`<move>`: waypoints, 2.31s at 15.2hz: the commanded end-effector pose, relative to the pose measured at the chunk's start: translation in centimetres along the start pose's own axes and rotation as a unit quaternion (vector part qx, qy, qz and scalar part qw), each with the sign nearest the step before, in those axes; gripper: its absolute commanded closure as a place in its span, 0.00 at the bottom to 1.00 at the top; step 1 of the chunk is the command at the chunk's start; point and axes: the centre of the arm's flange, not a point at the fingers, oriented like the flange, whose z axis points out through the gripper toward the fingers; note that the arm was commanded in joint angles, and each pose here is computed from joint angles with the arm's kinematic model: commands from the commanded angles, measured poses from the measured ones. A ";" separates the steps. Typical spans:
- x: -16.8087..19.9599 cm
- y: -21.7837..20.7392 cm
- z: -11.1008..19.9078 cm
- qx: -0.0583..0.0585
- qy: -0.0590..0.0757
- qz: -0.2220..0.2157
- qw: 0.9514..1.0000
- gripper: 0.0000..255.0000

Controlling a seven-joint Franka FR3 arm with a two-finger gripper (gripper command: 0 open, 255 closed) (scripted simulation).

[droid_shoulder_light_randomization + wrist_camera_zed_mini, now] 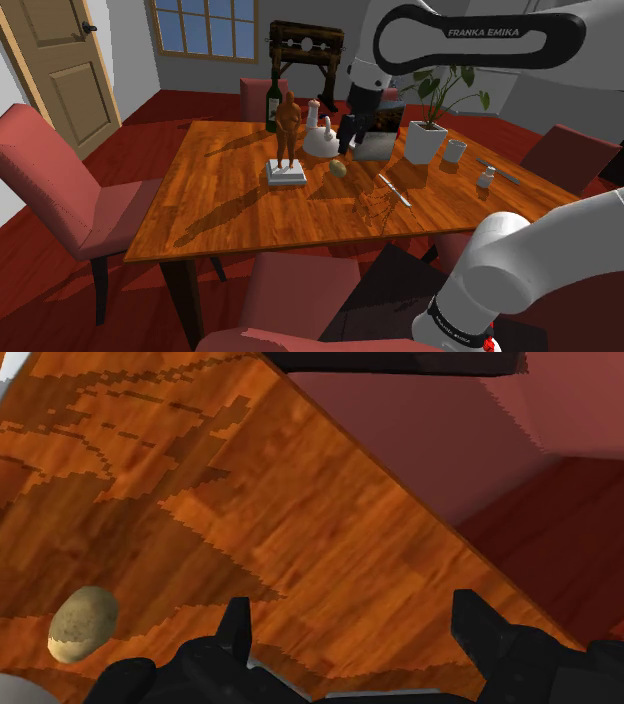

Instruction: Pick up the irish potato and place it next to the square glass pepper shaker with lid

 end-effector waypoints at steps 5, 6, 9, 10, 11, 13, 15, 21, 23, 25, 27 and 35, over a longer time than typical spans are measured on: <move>4.1 5.1 4.7 -0.005 -0.005 0.053 0.999 0.00; 4.8 5.9 5.5 -0.005 -0.005 0.062 0.998 0.00; 6.5 8.6 7.8 -0.007 -0.008 0.088 0.996 0.00; 7.1 9.5 8.6 -0.008 -0.009 0.097 0.995 0.00; 7.6 10.4 9.4 -0.009 -0.010 0.105 0.994 0.00; 8.7 12.3 10.9 -0.010 -0.011 0.123 0.992 0.00; 9.6 14.2 12.5 -0.011 -0.013 0.140 0.990 0.00; 12.0 20.1 17.2 -0.016 -0.018 0.192 0.981 0.00; 12.7 22.2 18.7 -0.017 -0.020 0.209 0.977 0.00; 13.3 24.2 20.2 -0.018 -0.021 0.227 0.974 0.00; 13.8 26.3 21.8 -0.020 -0.023 0.244 0.969 0.00; 13.9 27.7 25.9 -0.020 -0.024 0.254 0.967 0.00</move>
